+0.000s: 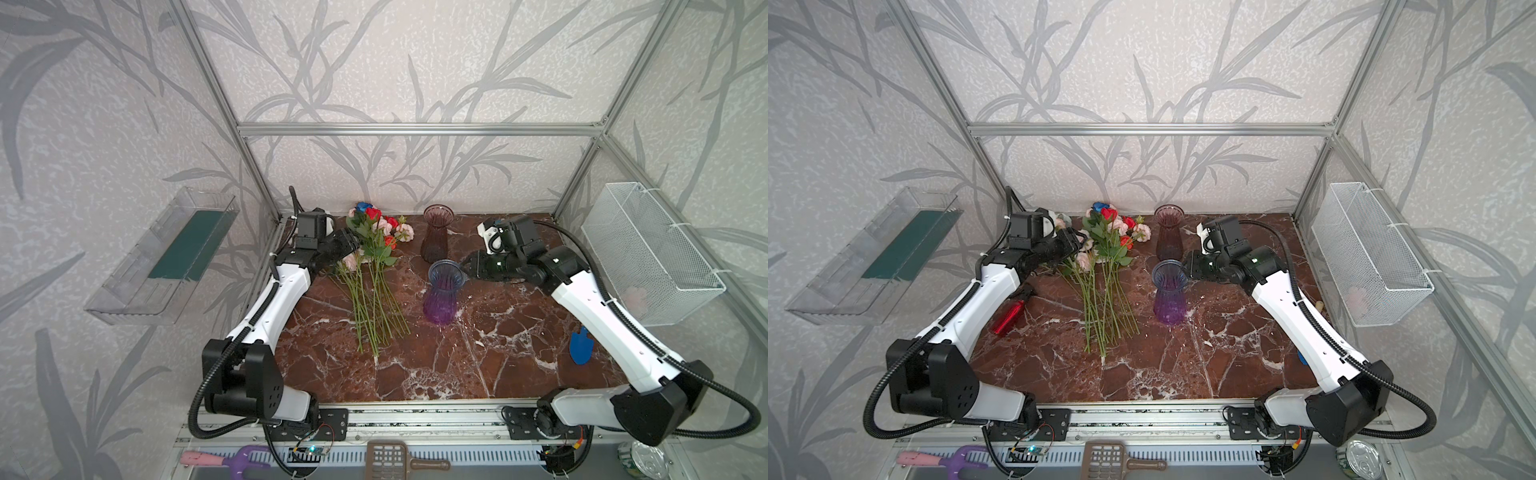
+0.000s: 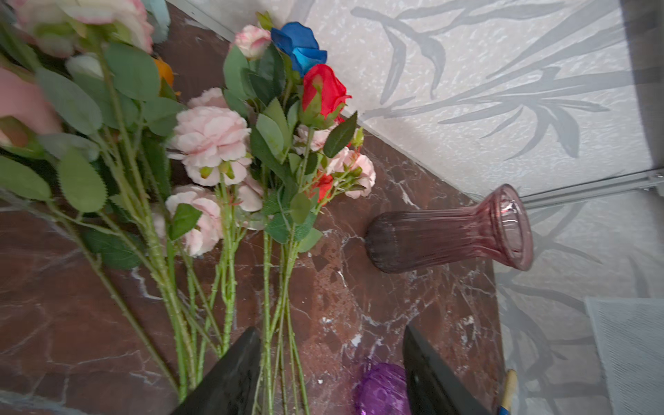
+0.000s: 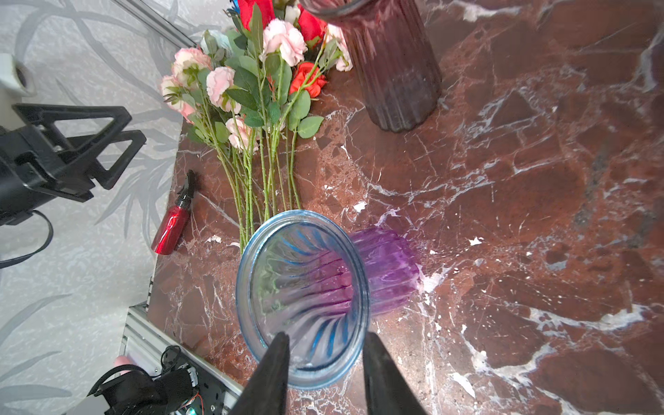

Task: Arrange the flowers into the vase
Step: 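Lower the left gripper onto the pink rose stems and close on them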

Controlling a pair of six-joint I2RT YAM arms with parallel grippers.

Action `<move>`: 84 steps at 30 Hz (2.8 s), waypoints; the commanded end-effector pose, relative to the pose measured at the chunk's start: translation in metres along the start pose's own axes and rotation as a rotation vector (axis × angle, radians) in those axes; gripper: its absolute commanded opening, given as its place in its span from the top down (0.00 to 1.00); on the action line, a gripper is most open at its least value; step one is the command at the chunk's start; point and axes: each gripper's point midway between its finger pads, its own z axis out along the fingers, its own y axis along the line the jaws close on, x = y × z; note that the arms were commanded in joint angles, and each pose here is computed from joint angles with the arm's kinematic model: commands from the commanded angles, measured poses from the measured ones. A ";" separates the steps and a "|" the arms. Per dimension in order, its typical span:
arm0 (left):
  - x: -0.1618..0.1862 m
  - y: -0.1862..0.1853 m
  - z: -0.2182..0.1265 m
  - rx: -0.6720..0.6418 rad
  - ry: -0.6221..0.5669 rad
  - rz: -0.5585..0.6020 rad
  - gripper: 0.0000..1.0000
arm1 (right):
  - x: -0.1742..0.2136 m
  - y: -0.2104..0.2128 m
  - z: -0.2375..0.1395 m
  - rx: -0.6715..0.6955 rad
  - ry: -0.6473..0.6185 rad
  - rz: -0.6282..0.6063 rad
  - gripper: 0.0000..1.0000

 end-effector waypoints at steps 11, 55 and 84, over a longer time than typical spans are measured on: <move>0.023 0.085 0.034 -0.323 0.001 -0.089 0.52 | -0.020 0.001 -0.031 0.023 -0.157 -0.138 0.73; 0.042 0.126 0.090 -0.387 0.199 -0.037 0.69 | -0.019 -0.014 -0.018 -0.017 -0.159 -0.079 0.75; 0.025 0.122 0.065 -0.434 0.139 -0.004 0.69 | -0.018 -0.016 -0.017 -0.022 -0.160 -0.067 0.75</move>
